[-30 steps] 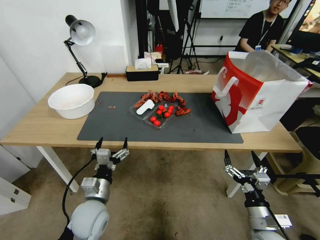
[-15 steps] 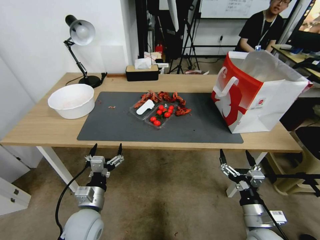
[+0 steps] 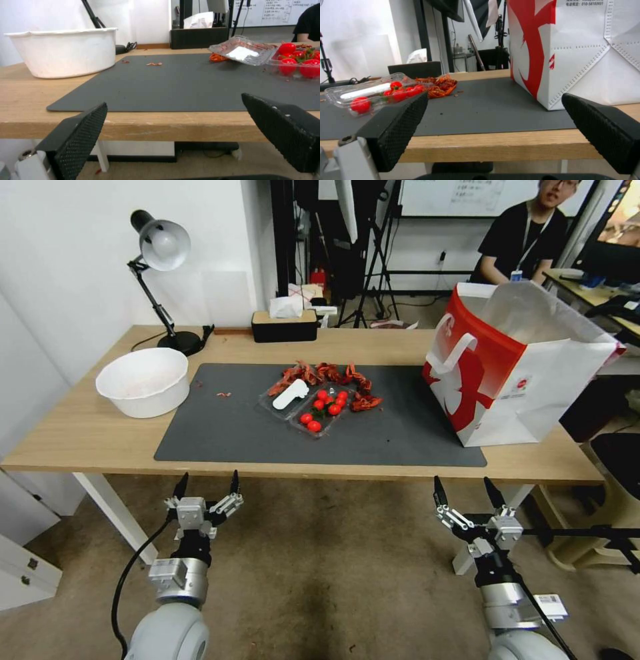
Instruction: Pick up the trash from the table and place it into the takeout bag.
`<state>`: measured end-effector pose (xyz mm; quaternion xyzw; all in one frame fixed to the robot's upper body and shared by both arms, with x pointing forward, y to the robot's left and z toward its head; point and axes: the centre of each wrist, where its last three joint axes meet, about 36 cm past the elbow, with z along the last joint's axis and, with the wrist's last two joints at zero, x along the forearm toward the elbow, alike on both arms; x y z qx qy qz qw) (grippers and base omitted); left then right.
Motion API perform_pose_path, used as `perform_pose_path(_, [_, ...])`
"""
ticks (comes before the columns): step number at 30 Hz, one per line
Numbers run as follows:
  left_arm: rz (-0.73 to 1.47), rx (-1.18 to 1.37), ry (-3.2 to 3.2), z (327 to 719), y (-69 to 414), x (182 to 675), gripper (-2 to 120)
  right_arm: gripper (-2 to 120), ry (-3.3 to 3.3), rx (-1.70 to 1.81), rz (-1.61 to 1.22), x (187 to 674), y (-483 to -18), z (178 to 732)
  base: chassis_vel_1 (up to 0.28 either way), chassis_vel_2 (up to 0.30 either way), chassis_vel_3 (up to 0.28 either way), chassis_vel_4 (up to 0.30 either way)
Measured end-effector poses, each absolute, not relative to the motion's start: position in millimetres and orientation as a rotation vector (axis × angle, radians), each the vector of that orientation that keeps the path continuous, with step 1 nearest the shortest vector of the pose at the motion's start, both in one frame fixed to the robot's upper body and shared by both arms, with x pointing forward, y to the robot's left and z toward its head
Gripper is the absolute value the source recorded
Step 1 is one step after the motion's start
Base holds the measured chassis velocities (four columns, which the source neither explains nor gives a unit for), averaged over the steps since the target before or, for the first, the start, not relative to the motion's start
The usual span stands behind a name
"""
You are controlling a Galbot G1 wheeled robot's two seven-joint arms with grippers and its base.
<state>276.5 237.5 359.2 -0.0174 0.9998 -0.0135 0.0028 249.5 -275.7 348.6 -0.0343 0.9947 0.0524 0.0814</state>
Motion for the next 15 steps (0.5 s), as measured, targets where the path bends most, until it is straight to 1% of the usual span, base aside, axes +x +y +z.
perform_pose_path(15, [-0.040, -0.051, 3.137, 360.0, 237.5, 276.7, 100, 100, 2.974, -0.103, 0.156, 249.3, -275.8, 348.3, 0.000, 0.000, 0.000, 0.000])
